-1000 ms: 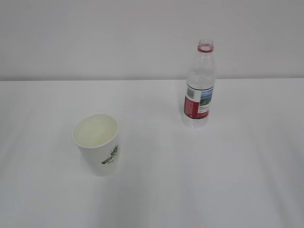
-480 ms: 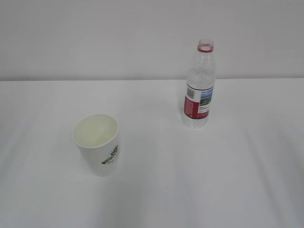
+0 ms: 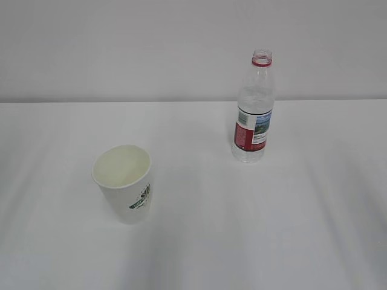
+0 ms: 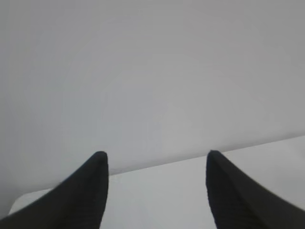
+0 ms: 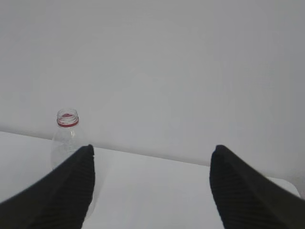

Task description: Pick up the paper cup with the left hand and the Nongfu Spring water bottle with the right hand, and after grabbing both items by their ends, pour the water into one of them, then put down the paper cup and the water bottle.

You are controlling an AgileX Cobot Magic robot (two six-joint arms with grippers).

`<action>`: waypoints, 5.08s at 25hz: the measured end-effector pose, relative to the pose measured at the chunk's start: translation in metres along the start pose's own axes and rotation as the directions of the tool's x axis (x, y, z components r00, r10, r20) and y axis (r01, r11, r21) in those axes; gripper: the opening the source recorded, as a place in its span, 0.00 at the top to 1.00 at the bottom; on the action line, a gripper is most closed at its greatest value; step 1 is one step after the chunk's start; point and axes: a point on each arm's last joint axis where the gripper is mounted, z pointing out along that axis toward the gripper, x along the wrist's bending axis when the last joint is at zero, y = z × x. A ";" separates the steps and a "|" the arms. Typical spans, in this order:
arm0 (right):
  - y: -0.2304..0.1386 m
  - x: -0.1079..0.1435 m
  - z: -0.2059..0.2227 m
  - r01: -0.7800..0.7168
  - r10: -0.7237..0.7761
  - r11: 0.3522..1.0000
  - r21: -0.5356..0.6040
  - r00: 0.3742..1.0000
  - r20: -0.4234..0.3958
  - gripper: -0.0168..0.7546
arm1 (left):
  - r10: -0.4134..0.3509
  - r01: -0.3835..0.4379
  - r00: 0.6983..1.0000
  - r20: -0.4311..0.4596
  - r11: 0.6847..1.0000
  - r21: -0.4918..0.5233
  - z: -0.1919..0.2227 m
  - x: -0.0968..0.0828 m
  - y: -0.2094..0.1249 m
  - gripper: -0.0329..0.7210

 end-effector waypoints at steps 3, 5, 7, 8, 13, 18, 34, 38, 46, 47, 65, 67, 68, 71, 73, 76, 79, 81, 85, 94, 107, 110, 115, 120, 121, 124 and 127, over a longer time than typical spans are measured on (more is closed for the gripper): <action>-0.002 0.000 0.005 0.000 0.000 1.000 0.021 1.000 -0.003 0.24 | 0.000 0.000 1.000 0.005 0.999 0.052 0.012 -0.001 -0.008 0.33; -0.004 0.001 0.010 0.001 -0.001 0.999 0.038 1.000 -0.006 0.24 | 0.000 0.000 1.000 0.008 0.998 0.071 0.019 -0.001 -0.012 0.33; -0.006 0.001 0.015 0.001 -0.001 0.999 0.045 1.000 -0.009 0.24 | -0.001 0.000 1.000 0.010 0.998 0.070 0.025 -0.001 -0.013 0.33; -0.006 0.002 0.018 0.002 -0.001 0.999 0.049 1.000 -0.011 0.24 | -0.001 0.000 1.000 0.011 0.998 0.064 0.028 -0.002 -0.014 0.33; -0.010 0.003 0.038 0.003 -0.002 0.999 0.052 1.000 -0.022 0.24 | -0.002 0.001 1.000 0.017 0.999 0.052 0.044 -0.003 -0.019 0.34; -0.020 0.006 0.060 0.004 -0.001 0.997 0.083 0.999 -0.035 0.24 | -0.004 0.002 1.000 0.024 0.996 0.090 0.060 -0.004 -0.031 0.35; -0.057 0.015 0.117 0.019 -0.007 0.988 0.156 0.997 -0.077 0.24 | -0.011 0.005 0.999 0.041 0.991 0.136 0.082 -0.009 -0.070 0.36; -0.079 0.019 0.121 0.015 -0.001 0.988 0.153 0.996 -0.094 0.24 | -0.016 0.013 0.999 0.049 0.997 0.071 0.068 -0.012 -0.092 0.37; -0.115 0.028 0.104 -0.015 0.019 0.999 0.028 0.992 -0.123 0.24 | -0.033 0.029 0.998 0.059 0.997 0.076 0.040 -0.016 -0.128 0.37; -0.120 0.029 0.102 -0.018 0.022 0.999 0.033 0.992 -0.126 0.24 | -0.034 0.029 0.998 0.060 0.996 0.083 0.037 -0.017 -0.132 0.37; -0.189 0.044 0.067 -0.047 0.082 0.984 0.174 0.976 -0.201 0.24 | -0.035 -0.002 0.946 0.322 0.993 0.114 0.003 -0.043 -0.160 0.37; -0.188 0.045 0.066 -0.039 0.077 0.984 0.172 0.973 -0.218 0.24 | -0.030 -0.015 0.930 0.365 0.993 0.119 0.002 -0.047 -0.160 0.37; -0.188 0.046 0.066 -0.036 0.074 0.985 0.170 0.971 -0.227 0.24 | -0.029 -0.020 0.922 0.385 0.992 0.121 0.001 -0.048 -0.161 0.37; -0.188 0.048 0.066 -0.027 0.068 0.986 0.167 0.966 -0.249 0.24 | -0.023 -0.038 0.897 0.442 0.991 0.128 -0.001 -0.054 -0.162 0.37; -0.188 0.048 0.066 -0.024 0.066 0.986 0.164 0.965 -0.255 0.24 | -0.013 -0.055 0.881 0.474 0.990 0.128 -0.003 -0.056 -0.162 0.37; -0.188 0.048 0.066 -0.024 0.066 0.986 0.164 0.964 -0.257 0.24 | 0.004 -0.077 0.866 0.501 0.989 0.124 -0.004 -0.059 -0.163 0.37; -0.188 0.048 0.066 -0.024 0.066 0.986 0.164 0.964 -0.257 0.24 | -0.009 -0.080 0.860 0.511 0.985 0.152 -0.003 -0.060 -0.167 0.36; -0.188 0.048 0.066 -0.024 0.066 0.986 0.162 0.964 -0.257 0.24 | -0.021 -0.087 0.855 0.518 0.979 0.183 0.000 -0.060 -0.173 0.35; -0.188 0.048 0.066 -0.024 0.066 0.986 0.162 0.964 -0.257 0.24 | -0.052 -0.075 0.852 0.521 0.973 0.220 0.005 -0.062 -0.182 0.34; -0.188 0.048 0.066 -0.024 0.066 0.986 0.162 0.964 -0.257 0.24 | -0.137 -0.009 0.855 0.501 0.960 0.279 0.016 -0.063 -0.199 0.30; -0.188 0.049 0.066 -0.021 0.064 0.987 0.161 0.962 -0.264 0.23 | -0.068 -0.082 0.869 0.489 0.957 0.279 0.023 -0.061 -0.208 0.05; -0.188 0.049 0.065 -0.020 0.063 0.987 0.161 0.962 -0.266 0.16 | -0.055 -0.086 0.882 0.468 0.958 0.274 0.025 -0.058 -0.208 0.06; -0.188 0.051 0.065 -0.023 0.069 0.987 0.162 0.957 -0.282 0.13 | -0.047 -0.097 0.873 0.486 0.959 0.266 0.024 -0.060 -0.208 0.12; -0.188 0.051 0.065 -0.013 0.058 0.987 0.159 0.957 -0.283 0.12 | -0.045 -0.099 0.868 0.494 0.960 0.263 0.024 -0.060 -0.208 0.15; -0.188 0.051 0.065 -0.013 0.058 0.987 0.159 0.957 -0.283 0.12 | -0.045 -0.100 0.868 0.494 0.960 0.263 0.024 -0.061 -0.208 0.16; -0.188 0.051 0.065 -0.001 0.045 0.988 0.155 0.957 -0.285 0.12 | -0.045 -0.100 0.867 0.496 0.960 0.262 0.023 -0.061 -0.208 0.17; -0.187 0.051 0.065 0.024 0.020 0.989 0.147 0.955 -0.297 0.12 | -0.046 -0.098 0.870 0.490 0.960 0.263 0.024 -0.060 -0.208 0.17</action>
